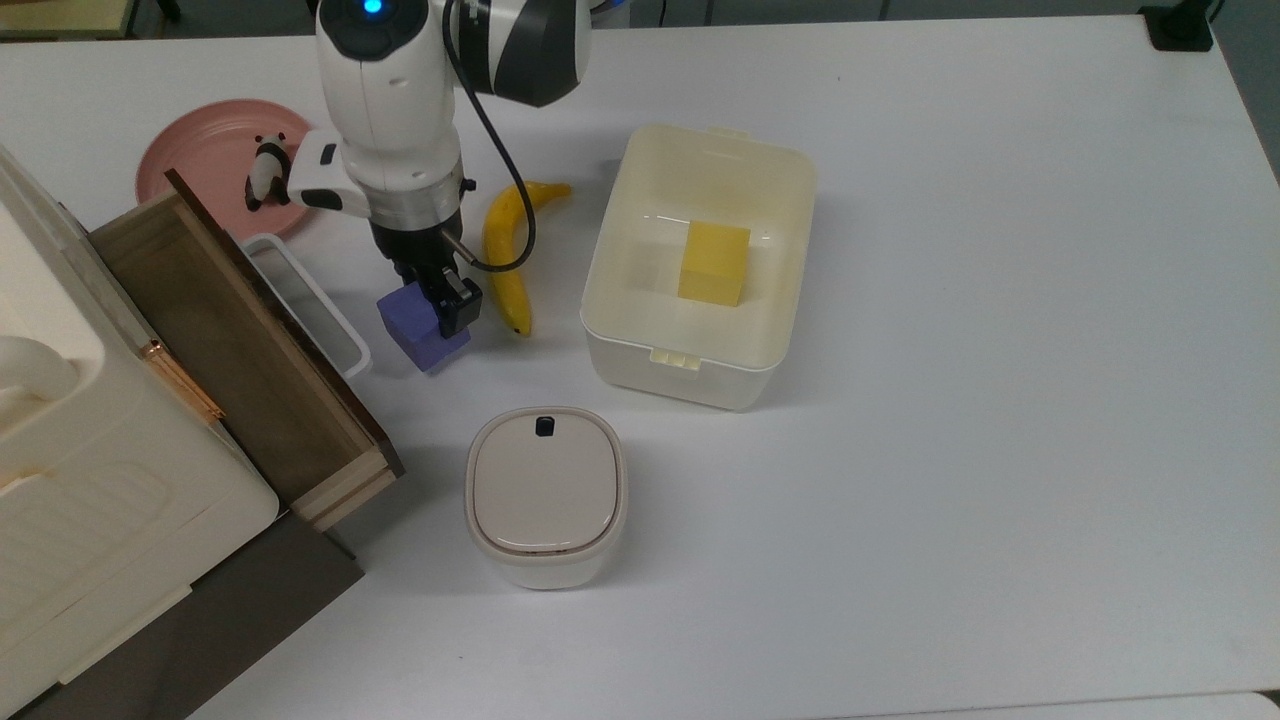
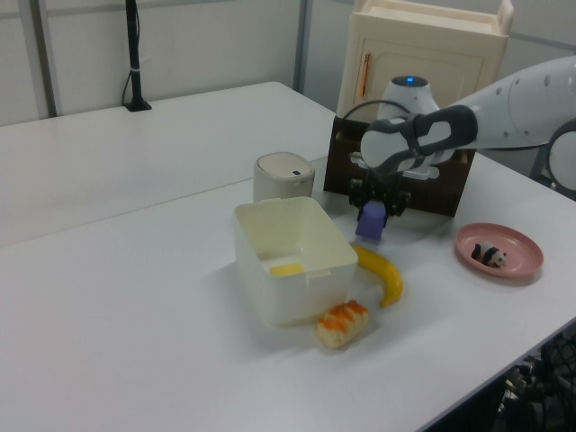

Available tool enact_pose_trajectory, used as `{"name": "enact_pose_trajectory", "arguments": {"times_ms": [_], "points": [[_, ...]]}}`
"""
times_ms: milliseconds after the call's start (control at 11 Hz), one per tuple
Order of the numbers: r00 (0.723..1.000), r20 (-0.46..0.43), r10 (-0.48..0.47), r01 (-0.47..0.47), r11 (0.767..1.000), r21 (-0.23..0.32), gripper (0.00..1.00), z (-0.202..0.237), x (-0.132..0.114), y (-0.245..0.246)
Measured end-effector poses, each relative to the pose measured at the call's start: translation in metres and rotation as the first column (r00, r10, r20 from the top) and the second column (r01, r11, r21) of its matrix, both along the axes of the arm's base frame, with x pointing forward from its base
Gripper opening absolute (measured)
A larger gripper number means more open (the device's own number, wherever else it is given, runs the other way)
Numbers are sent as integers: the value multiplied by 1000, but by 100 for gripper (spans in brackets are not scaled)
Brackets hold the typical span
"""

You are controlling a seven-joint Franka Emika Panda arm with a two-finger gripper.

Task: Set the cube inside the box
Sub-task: 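Lift the purple cube and carry it over the white plastic box, then open the gripper to drop the purple cube into the box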

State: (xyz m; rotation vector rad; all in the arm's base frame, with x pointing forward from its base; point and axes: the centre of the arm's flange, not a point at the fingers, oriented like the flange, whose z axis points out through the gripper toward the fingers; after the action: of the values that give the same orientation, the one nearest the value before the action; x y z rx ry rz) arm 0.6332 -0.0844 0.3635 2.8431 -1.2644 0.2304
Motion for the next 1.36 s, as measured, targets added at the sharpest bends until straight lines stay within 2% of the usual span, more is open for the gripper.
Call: {"name": "enact_pose_trajectory", "arguments": {"times_ms": [273, 545, 818, 999, 1363], "points": [[994, 97, 43, -43, 999, 1, 57, 55, 8, 27], [973, 201, 115, -119, 993, 9, 57, 119, 5, 73], [955, 238, 178, -187, 982, 15, 57, 142, -2, 115], [946, 235, 222, -234, 972, 21, 57, 146, -7, 144], [941, 125, 314, -321, 946, 39, 57, 150, -32, 200]]}}
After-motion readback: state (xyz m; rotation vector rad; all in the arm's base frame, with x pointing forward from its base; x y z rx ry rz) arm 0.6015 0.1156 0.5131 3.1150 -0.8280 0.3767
